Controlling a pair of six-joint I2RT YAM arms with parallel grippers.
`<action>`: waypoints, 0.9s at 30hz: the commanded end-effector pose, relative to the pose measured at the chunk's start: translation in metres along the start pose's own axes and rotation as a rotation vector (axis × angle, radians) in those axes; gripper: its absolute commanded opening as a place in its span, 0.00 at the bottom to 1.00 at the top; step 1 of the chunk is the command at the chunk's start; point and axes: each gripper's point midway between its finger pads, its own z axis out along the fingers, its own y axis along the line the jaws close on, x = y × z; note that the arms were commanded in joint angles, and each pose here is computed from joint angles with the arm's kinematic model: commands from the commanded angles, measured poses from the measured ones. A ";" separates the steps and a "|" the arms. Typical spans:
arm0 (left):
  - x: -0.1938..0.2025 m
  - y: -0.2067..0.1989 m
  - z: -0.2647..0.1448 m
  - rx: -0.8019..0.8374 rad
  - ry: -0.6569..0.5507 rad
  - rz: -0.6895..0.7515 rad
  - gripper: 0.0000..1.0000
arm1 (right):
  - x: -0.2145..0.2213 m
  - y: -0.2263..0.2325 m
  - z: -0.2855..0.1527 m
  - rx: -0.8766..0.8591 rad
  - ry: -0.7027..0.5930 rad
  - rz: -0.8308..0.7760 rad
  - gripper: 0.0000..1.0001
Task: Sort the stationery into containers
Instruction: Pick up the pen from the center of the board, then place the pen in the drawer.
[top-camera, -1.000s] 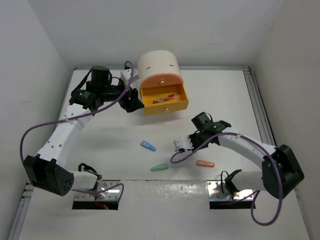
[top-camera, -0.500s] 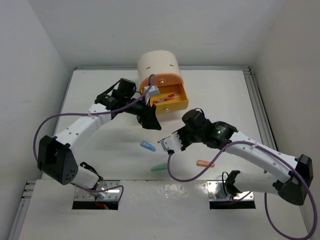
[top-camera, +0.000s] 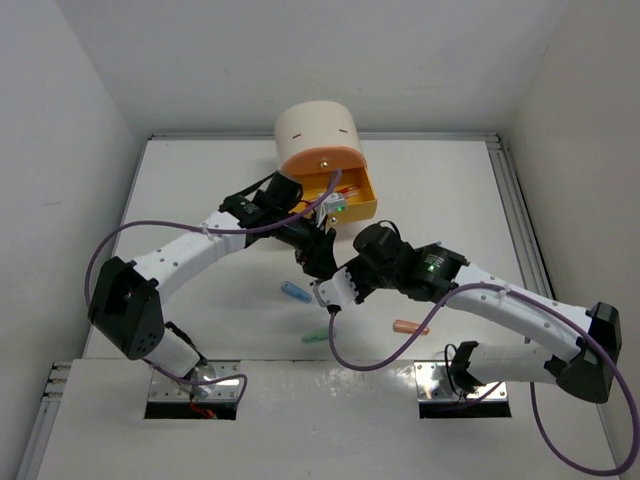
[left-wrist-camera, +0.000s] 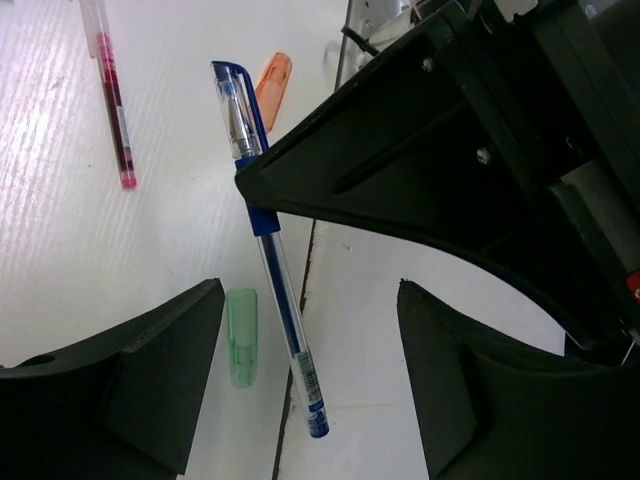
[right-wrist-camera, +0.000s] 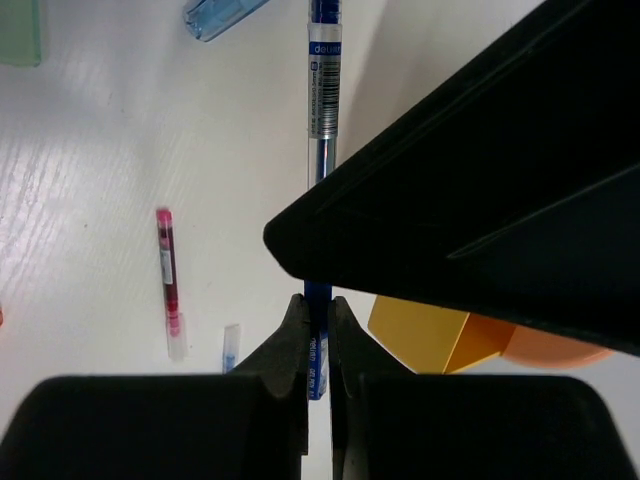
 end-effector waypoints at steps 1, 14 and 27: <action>-0.003 -0.006 0.006 0.036 -0.006 0.011 0.75 | -0.012 -0.028 -0.008 0.091 -0.016 -0.023 0.00; -0.004 0.007 0.009 -0.002 0.025 0.021 0.01 | -0.013 -0.034 -0.012 0.156 0.030 -0.065 0.16; -0.144 0.097 -0.094 -0.563 0.132 0.480 0.08 | 0.060 0.044 -0.045 0.148 0.145 0.324 0.73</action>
